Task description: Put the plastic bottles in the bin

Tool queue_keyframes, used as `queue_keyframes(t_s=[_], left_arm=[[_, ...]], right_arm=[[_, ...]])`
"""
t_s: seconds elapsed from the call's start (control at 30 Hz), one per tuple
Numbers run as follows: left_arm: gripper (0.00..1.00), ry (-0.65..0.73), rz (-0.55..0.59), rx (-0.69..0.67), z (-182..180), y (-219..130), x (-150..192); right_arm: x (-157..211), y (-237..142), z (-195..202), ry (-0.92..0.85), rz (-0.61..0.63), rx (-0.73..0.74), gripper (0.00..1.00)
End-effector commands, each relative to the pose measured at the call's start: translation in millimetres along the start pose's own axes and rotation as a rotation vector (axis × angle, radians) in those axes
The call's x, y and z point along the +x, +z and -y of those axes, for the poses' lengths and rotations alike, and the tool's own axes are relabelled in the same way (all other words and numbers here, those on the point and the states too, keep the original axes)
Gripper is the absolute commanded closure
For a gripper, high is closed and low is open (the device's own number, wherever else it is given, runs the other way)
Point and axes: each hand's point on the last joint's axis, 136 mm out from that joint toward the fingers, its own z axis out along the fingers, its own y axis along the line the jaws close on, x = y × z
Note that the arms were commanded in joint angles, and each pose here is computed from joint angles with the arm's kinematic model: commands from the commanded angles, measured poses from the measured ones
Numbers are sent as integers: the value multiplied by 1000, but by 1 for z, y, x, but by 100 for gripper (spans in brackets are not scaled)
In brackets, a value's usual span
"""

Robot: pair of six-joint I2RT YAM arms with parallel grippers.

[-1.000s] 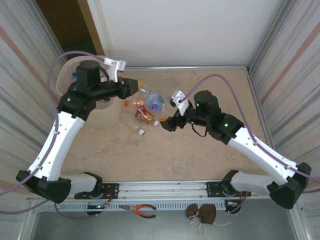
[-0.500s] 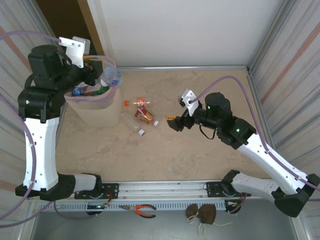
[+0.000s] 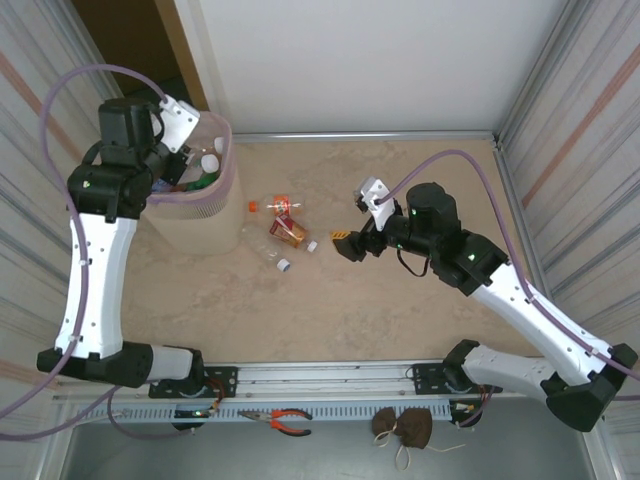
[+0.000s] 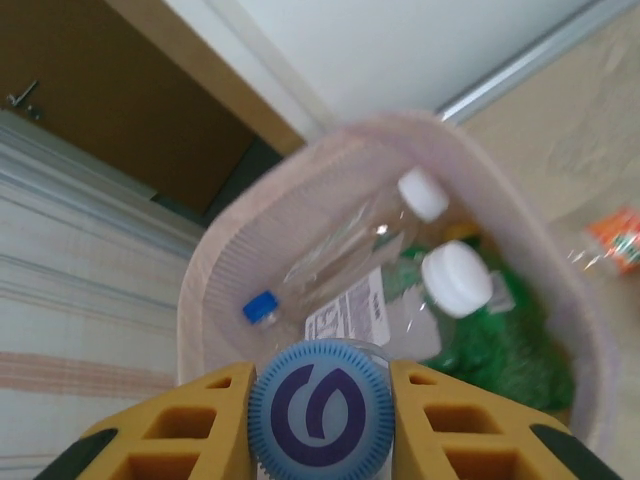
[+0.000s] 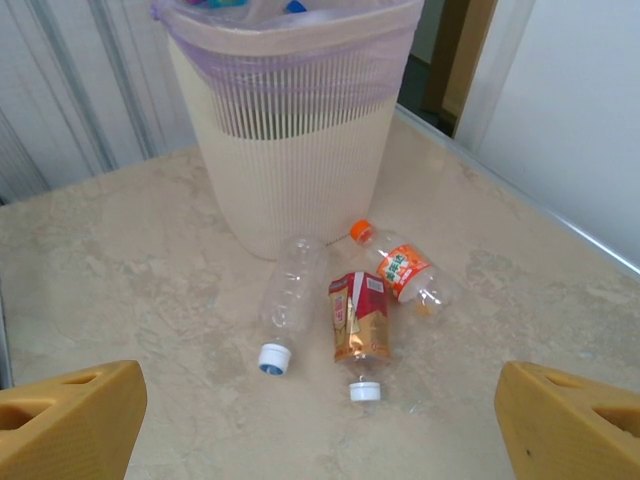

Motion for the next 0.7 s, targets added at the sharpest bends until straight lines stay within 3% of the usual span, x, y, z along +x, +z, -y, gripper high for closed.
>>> queue_keyframes(t_s=[0.0, 0.23, 0.47, 0.67], left_arm=[[87, 117, -61, -129, -21, 9, 15], [88, 115, -95, -113, -14, 36, 50], [70, 132, -117, -21, 15, 56, 72], [53, 109, -93, 24, 22, 47, 69]], right_arm=[[-11, -2, 0, 9, 26, -12, 11], [-11, -3, 1, 12, 26, -13, 11], [-7, -3, 1, 15, 21, -15, 11], [-10, -5, 2, 14, 27, -15, 11]])
